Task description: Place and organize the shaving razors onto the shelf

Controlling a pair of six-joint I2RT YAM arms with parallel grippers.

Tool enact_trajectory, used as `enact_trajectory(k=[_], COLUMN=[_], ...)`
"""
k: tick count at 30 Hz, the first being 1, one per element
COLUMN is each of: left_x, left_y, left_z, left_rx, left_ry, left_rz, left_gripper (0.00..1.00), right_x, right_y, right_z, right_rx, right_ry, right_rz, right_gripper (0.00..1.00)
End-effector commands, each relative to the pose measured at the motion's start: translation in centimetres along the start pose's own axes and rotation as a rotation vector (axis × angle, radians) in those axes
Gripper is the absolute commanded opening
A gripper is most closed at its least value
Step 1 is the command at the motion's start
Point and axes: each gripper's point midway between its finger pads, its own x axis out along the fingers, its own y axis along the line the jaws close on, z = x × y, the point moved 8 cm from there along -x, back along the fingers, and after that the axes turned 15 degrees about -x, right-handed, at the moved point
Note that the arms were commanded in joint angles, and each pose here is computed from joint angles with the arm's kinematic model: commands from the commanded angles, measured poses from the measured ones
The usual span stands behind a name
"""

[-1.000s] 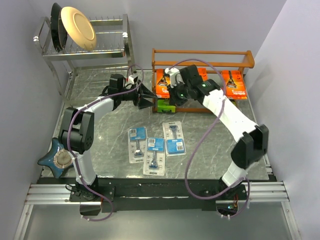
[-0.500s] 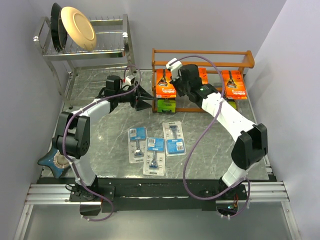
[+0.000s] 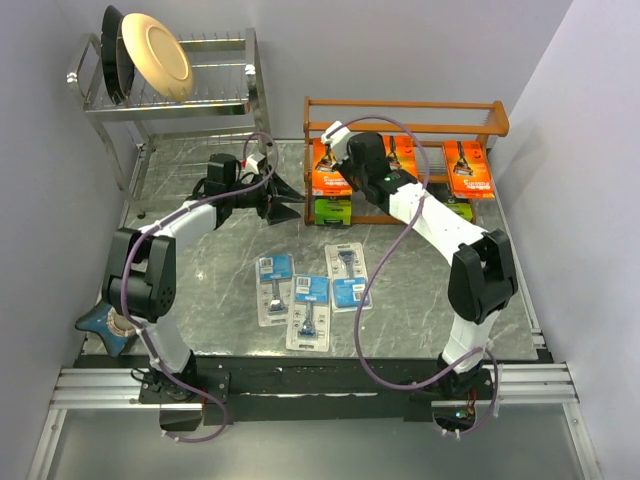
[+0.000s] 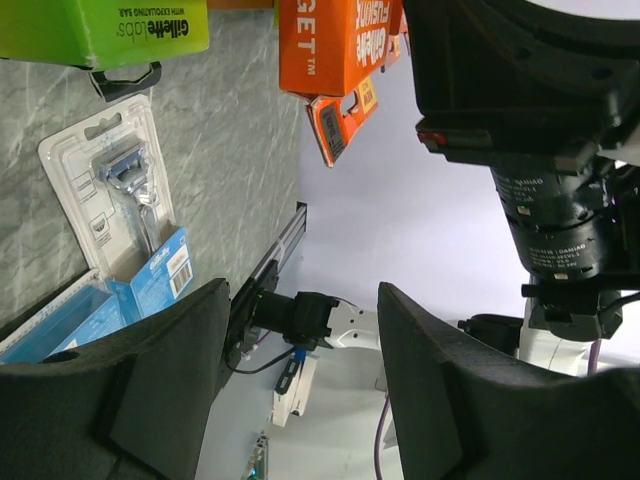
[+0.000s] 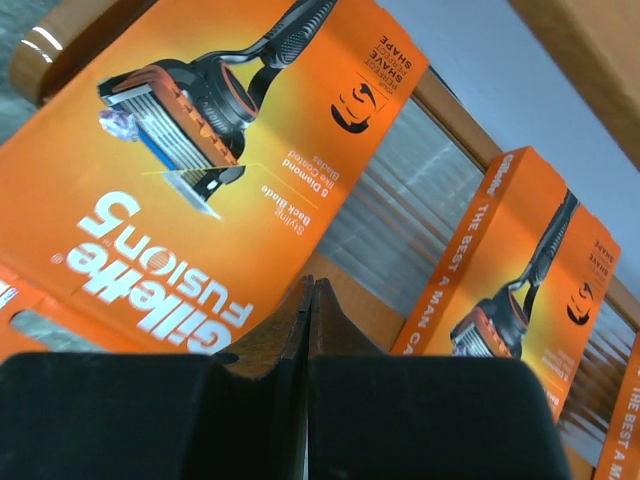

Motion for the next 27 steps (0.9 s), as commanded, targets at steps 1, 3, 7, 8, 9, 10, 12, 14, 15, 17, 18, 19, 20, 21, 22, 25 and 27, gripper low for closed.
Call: enact_trajectory(k=[1, 3, 7, 8, 9, 10, 12, 14, 15, 17, 18, 19, 20, 21, 22, 25, 27], left_x=[-1.1, -1.2, -1.4, -1.4, -1.4, -1.5, -1.6, -1.7, -1.7, -1.8, -1.8, -1.9, -1.9, -1.9, -2.0, -2.2, -2.5], left_y=[-1.4, -1.3, -0.8, -0.7, -0.6, -0.5, -0.5, -0.4, -0.4, -0.4, -0.4, -0.3, -0.3, -0.2, -0.3, -0.4, -0.4], left_z=[-0.9, -0.9, -1.1, -1.2, -1.2, -1.3, -1.3, -1.5, -1.5, -1.6, -1.6, -1.6, -1.6, -1.6, -1.7, -1.6, -1.5], left_rx=[0.087, 0.084, 0.074, 0.070, 0.069, 0.068, 0.071, 0.072, 0.073, 0.075, 0.074, 0.073, 0.073, 0.074, 0.075, 0.079, 0.083], left_ry=[-0.015, -0.016, -0.019, -0.018, -0.018, -0.019, -0.021, -0.023, -0.023, -0.023, -0.024, -0.025, -0.026, -0.028, -0.028, -0.032, -0.048], left_rz=[-0.039, -0.038, -0.035, -0.034, -0.032, -0.029, -0.027, -0.025, -0.026, -0.025, -0.025, -0.024, -0.022, -0.020, -0.020, -0.020, -0.019], left_gripper=[0.66, 0.66, 0.66, 0.66, 0.66, 0.66, 0.66, 0.67, 0.67, 0.67, 0.67, 0.67, 0.68, 0.67, 0.68, 0.68, 0.68], right_x=[0.6, 1.0, 1.9, 2.1, 2.3, 2.4, 2.9, 3.1, 3.3, 3.4, 3.6, 3.7, 3.8, 3.9, 4.0, 3.5, 2.3], right_y=[-1.7, -1.7, -1.2, -1.2, -1.2, -1.1, -1.1, -1.3, -1.2, -1.4, -1.3, -1.4, -1.4, -1.2, -1.2, -1.5, -2.2], right_z=[1.4, 1.5, 1.5, 1.5, 1.5, 1.6, 1.6, 1.8, 1.8, 1.9, 1.8, 1.8, 1.8, 1.7, 1.6, 1.5, 1.9], right_rx=[-0.021, -0.030, -0.055, -0.060, -0.064, -0.069, -0.078, -0.089, -0.093, -0.103, -0.107, -0.112, -0.117, -0.127, -0.131, -0.136, -0.129], right_ry=[-0.056, -0.065, -0.073, -0.074, -0.078, -0.086, -0.090, -0.097, -0.098, -0.100, -0.098, -0.100, -0.103, -0.101, -0.099, -0.095, -0.102], right_rz=[-0.080, -0.083, -0.058, -0.052, -0.057, -0.057, -0.061, -0.070, -0.071, -0.082, -0.082, -0.082, -0.079, -0.075, -0.073, -0.091, -0.119], right_gripper=[0.00, 0.00, 0.00, 0.00, 0.00, 0.00, 0.00, 0.00, 0.00, 0.00, 0.00, 0.00, 0.00, 0.00, 0.00, 0.00, 0.00])
